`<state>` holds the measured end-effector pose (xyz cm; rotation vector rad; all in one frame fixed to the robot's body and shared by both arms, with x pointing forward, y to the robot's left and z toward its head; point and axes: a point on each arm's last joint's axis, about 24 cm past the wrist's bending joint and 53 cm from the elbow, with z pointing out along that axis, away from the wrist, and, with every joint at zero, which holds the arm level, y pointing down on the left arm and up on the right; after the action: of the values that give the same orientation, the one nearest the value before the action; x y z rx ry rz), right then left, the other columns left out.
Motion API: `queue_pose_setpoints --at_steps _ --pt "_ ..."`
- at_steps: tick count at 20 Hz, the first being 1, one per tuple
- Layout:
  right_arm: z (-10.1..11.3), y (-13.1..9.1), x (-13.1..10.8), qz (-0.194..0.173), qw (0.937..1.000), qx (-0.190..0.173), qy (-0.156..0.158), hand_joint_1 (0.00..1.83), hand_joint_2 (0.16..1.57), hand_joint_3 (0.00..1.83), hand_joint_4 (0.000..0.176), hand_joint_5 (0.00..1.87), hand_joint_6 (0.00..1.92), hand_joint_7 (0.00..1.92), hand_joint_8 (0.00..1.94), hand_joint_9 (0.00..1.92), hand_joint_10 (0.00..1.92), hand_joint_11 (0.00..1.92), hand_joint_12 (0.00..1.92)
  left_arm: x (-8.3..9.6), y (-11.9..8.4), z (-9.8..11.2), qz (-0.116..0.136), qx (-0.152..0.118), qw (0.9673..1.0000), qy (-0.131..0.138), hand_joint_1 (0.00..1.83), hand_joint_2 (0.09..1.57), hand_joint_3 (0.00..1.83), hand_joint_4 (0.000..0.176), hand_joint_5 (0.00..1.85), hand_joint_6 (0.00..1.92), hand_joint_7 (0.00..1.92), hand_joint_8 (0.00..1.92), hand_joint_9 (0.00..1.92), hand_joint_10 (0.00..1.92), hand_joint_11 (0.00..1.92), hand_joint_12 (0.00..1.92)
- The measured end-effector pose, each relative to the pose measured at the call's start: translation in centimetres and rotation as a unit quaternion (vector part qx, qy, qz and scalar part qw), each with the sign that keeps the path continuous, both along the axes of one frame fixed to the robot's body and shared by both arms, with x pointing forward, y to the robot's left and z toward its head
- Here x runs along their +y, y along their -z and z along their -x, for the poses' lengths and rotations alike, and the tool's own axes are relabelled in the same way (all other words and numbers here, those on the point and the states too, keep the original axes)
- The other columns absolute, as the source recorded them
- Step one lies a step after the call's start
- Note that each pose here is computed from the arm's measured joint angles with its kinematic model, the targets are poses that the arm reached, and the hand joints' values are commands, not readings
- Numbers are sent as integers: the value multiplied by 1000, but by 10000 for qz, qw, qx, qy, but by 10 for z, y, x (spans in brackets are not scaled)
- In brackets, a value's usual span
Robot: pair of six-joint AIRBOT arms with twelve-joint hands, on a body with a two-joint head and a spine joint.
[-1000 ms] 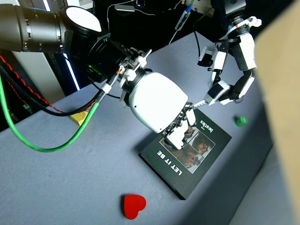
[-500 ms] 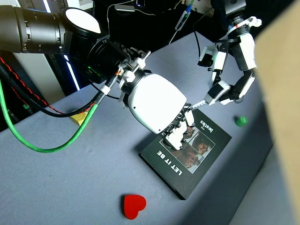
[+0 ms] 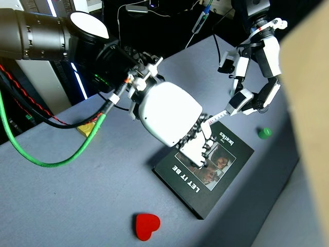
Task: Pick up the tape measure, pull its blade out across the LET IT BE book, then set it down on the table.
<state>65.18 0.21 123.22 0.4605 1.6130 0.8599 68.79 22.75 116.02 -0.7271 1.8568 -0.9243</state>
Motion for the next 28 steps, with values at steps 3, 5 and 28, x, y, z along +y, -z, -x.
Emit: queue_pose_setpoints --at_steps 3,5,28 --pt "1 6 -2 43 10000 69 9 823 1144 0 0 711 8 794 13 601 315 199 1250 0 0 0 0 -5 10000 -6 1497 1055 0 0 960 881 1227 369 1069 875 897 1415" --pt "1 9 -3 104 9999 72 7 824 1144 0 0 712 8 797 13 603 312 207 1253 0 0 0 -2 -7 10000 -6 1497 1054 0 0 959 882 1225 370 1068 873 910 1404" --pt "3 3 5 300 9990 -258 -223 839 1152 2 0 735 9 839 18 657 308 243 1253 1 0 -1 27 4 10000 -35 1496 1052 0 0 966 876 1229 362 1055 884 930 1387"
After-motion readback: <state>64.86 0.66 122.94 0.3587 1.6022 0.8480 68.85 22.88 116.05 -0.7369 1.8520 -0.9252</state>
